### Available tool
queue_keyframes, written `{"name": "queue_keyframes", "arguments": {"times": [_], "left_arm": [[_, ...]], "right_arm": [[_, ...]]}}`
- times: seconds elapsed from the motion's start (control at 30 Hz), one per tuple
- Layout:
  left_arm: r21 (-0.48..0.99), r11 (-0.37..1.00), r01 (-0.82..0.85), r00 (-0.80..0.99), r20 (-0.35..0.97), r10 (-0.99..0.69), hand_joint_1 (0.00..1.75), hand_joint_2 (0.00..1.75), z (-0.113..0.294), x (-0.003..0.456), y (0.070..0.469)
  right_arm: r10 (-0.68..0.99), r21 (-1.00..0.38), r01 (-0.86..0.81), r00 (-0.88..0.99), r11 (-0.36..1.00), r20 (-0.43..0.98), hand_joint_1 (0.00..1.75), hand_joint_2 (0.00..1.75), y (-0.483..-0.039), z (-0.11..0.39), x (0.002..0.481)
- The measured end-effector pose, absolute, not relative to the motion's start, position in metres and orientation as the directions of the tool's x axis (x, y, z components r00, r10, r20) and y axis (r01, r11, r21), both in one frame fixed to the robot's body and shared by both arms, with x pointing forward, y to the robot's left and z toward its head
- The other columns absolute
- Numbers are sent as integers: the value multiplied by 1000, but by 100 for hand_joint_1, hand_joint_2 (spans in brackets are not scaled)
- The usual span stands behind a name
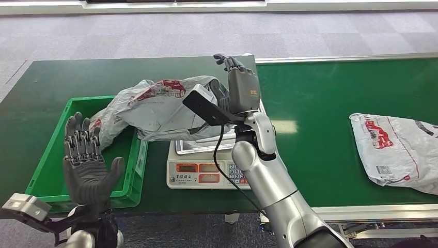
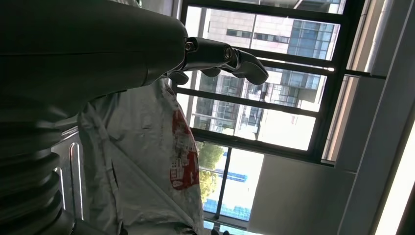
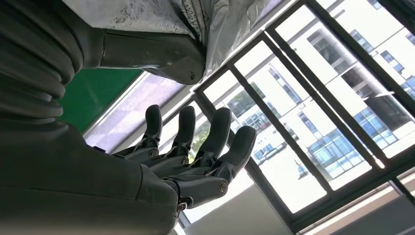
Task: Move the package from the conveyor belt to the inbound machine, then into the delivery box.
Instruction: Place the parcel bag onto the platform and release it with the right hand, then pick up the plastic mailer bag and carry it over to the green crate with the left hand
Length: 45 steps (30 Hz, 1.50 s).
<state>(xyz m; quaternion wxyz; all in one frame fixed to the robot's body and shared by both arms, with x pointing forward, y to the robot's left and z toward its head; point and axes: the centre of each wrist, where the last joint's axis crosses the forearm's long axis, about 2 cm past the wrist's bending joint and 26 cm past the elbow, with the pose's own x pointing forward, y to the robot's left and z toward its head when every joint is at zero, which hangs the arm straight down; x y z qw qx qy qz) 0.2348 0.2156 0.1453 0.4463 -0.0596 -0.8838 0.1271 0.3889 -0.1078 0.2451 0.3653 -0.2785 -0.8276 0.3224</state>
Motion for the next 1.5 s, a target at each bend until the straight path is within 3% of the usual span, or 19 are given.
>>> {"name": "queue_keyframes", "arguments": {"times": [0.1,0.23,0.37,0.6,0.87,1.13,1.33,1.5], "left_arm": [[-279,960,-4,-591,775,223,0,175,144,236,214],[-281,960,-12,-594,774,219,0,175,143,236,214],[-283,959,-24,-598,772,213,0,175,144,235,215],[-284,958,-45,-607,770,199,0,175,145,231,219],[-275,958,-86,-606,777,169,0,175,144,220,224],[-253,961,-110,-608,782,136,0,175,141,220,226],[-157,965,-210,-691,722,-33,0,175,159,228,234],[84,945,-315,-680,675,-287,0,175,192,254,238]], "right_arm": [[705,-761,211,-582,613,406,0,175,-96,241,390],[742,-768,258,-552,586,380,0,175,-89,236,388],[775,-749,329,-511,575,371,0,0,-89,236,388],[807,-652,486,-447,581,385,0,0,-106,243,387],[873,-475,742,-325,473,364,0,0,-163,270,374],[848,-58,888,-414,456,330,0,0,-241,322,338],[858,64,920,-383,386,343,0,0,-266,331,305],[850,94,922,-382,375,363,0,0,-275,323,289]]}}
